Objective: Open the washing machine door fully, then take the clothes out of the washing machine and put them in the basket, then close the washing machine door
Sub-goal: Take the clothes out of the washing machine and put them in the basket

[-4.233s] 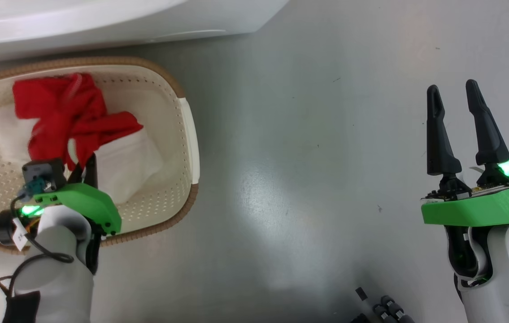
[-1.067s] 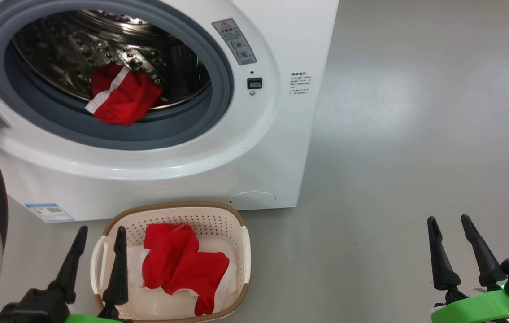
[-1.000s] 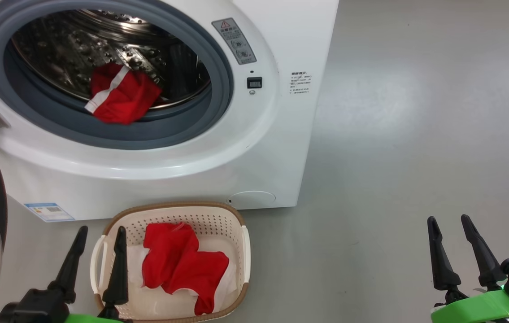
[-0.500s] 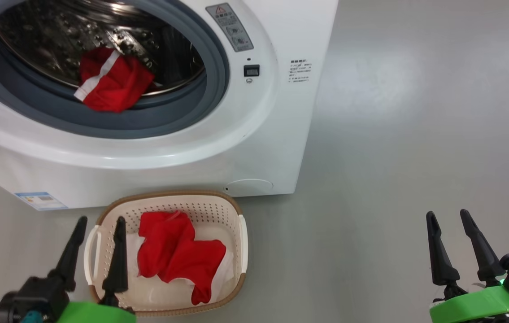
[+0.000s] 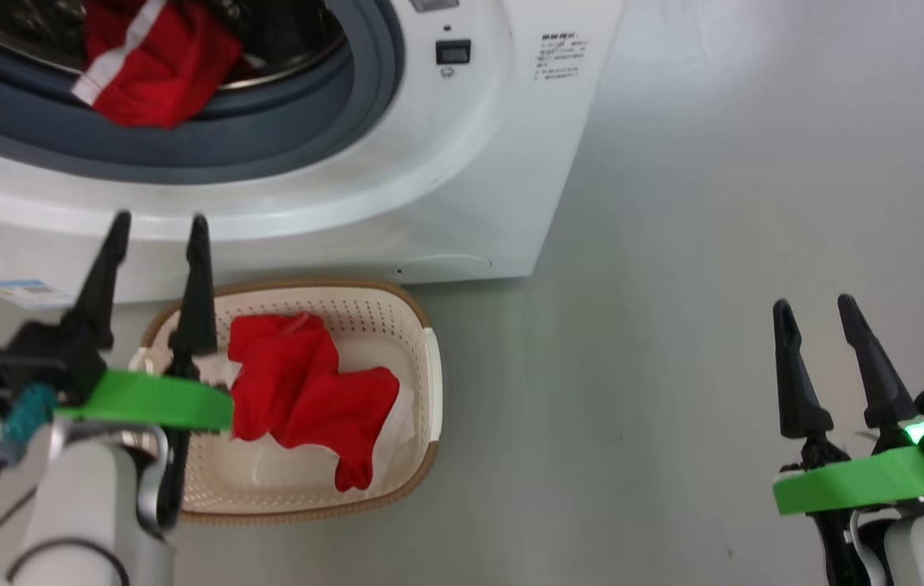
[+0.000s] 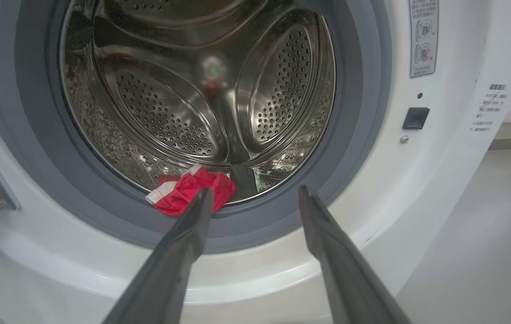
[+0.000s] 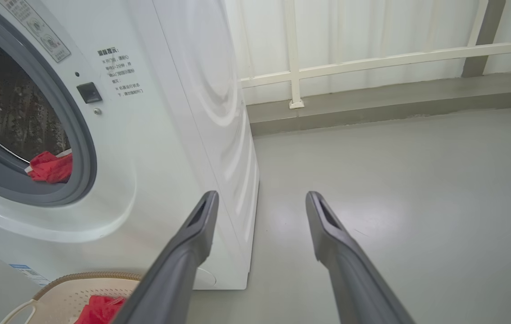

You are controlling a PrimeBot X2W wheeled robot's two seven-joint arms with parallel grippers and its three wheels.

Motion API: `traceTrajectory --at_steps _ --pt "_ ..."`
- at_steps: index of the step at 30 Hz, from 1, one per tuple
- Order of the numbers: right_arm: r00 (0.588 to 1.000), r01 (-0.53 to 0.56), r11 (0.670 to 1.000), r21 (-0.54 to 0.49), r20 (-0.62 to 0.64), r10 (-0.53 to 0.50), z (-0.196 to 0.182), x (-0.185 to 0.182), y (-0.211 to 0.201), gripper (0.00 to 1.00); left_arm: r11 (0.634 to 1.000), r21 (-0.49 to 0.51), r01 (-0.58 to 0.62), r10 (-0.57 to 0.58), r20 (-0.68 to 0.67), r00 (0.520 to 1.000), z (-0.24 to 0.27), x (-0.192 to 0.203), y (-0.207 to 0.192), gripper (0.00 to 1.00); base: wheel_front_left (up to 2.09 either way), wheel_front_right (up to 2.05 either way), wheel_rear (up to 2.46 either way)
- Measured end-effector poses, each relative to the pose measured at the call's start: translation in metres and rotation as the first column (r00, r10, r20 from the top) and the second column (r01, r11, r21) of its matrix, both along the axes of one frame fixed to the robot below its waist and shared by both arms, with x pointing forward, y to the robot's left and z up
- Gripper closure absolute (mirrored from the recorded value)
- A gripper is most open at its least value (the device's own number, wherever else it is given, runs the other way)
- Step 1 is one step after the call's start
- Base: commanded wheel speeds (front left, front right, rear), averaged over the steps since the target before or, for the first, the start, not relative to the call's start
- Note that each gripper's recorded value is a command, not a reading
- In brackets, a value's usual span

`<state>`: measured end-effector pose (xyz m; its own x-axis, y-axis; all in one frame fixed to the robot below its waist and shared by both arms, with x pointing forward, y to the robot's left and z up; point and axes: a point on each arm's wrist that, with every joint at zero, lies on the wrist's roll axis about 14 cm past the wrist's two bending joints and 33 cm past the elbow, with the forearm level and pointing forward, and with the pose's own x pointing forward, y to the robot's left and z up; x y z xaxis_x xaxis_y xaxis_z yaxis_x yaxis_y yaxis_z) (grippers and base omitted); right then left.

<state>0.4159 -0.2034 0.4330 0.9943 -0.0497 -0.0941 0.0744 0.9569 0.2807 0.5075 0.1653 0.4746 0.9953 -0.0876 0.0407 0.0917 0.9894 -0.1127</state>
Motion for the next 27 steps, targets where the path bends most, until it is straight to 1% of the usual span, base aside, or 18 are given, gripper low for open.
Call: traceTrajectory --at_steps 8,15,20,27 --pt "1.000 -0.005 1.000 0.028 -0.017 0.005 -0.018 0.027 0.004 0.00 1.000 0.024 0.018 -0.018 0.000 1.000 -0.009 0.067 -0.001 0.00 0.00 0.00 0.00" --pt "0.998 0.010 1.000 0.029 -0.057 -0.008 -0.040 0.038 -0.002 0.00 0.995 0.081 0.053 -0.048 -0.064 0.997 -0.035 0.117 -0.009 0.00 0.00 0.00 0.00" --pt "0.997 0.022 0.999 0.023 -0.076 -0.020 -0.051 0.043 -0.007 0.00 0.992 0.109 0.067 -0.054 -0.116 0.992 -0.053 0.144 -0.017 0.00 0.00 0.00 0.00" --pt "0.996 0.038 0.999 0.017 -0.082 -0.037 -0.055 0.045 -0.014 0.00 0.986 0.158 0.059 -0.031 -0.175 0.984 -0.071 0.168 -0.014 0.00 0.00 0.00 0.00"
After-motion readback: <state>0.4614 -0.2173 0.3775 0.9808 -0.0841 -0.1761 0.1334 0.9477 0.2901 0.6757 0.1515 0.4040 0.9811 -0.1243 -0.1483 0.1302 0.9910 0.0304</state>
